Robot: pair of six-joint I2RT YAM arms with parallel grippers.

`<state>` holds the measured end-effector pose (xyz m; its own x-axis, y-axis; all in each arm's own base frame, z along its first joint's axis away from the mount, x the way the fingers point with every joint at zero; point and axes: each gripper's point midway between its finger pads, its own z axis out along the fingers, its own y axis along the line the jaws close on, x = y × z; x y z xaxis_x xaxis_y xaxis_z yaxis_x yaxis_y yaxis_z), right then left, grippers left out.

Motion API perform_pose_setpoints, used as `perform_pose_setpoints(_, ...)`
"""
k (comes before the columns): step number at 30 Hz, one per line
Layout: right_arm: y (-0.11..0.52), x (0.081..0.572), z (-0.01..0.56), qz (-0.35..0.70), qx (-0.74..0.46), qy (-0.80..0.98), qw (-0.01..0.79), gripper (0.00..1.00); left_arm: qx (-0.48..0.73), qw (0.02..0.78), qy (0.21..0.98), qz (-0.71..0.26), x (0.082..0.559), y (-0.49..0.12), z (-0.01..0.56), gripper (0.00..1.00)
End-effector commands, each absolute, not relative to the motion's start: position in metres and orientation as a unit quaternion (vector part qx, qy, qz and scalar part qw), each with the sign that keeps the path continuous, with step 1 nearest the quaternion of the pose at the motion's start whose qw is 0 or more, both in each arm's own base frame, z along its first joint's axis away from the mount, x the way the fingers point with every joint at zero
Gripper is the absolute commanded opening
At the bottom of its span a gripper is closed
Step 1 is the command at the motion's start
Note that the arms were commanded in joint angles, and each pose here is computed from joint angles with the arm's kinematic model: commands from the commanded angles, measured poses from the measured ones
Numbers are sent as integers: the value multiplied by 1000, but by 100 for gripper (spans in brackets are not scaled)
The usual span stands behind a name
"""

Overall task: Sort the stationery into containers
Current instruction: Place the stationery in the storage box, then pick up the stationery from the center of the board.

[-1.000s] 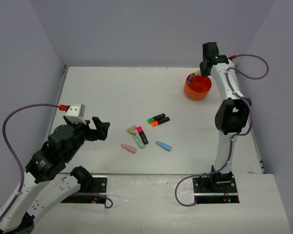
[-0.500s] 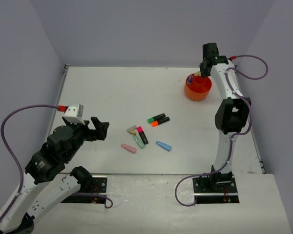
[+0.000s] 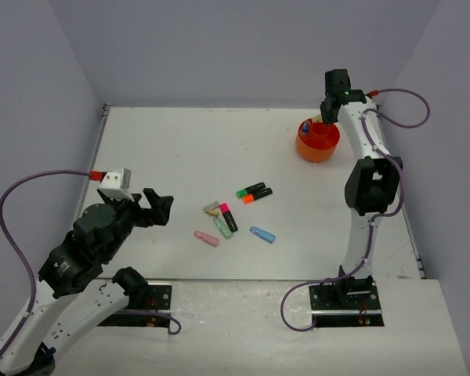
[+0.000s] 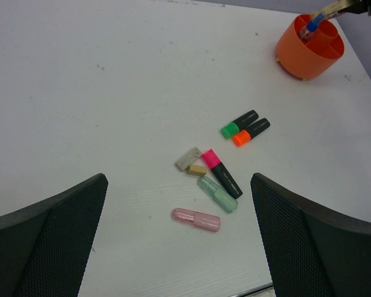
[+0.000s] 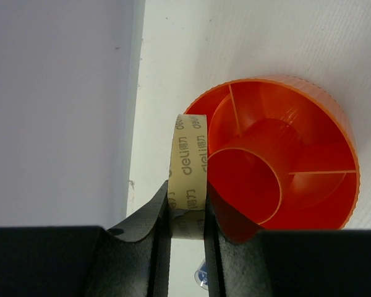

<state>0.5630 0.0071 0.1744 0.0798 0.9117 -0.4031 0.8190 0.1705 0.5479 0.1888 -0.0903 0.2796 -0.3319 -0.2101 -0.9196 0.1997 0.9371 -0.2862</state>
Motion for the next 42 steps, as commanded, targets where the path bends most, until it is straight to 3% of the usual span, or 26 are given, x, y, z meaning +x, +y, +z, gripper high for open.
perform_pose_setpoints(1,-2,563,171,47,653,664,361,18,-17,588,788,-181,191,-89,285,100)
perform_pose_setpoints(7,-3,563,175,46,649,666,366,48,-17,588,788,-181,191,-89,285,100)
perform_pose_setpoints(16,4,573,206,83,618,675,394,63,-17,586,790,-178,193,-89,283,100)
perform_pose_setpoints(20,7,575,254,105,575,681,441,90,-20,584,793,-172,195,-89,281,100)
perform_pose_setpoints(22,11,572,279,111,545,688,466,97,-21,579,798,-166,196,-89,278,100)
perform_pose_setpoints(26,36,544,342,108,415,728,535,99,-36,561,816,-134,203,-85,266,100)
perform_pose_setpoints(29,74,491,389,25,244,744,622,99,-59,545,830,-102,209,-79,256,100)
perform_pose_setpoints(32,115,444,403,85,108,743,655,99,-79,539,835,-78,212,-72,251,100)
perform_pose_setpoints(36,154,366,355,208,14,795,569,99,-101,536,836,-57,214,-65,248,100)
perform_pose_setpoints(42,170,292,265,237,-42,845,477,99,-121,521,842,-65,212,-67,242,100)
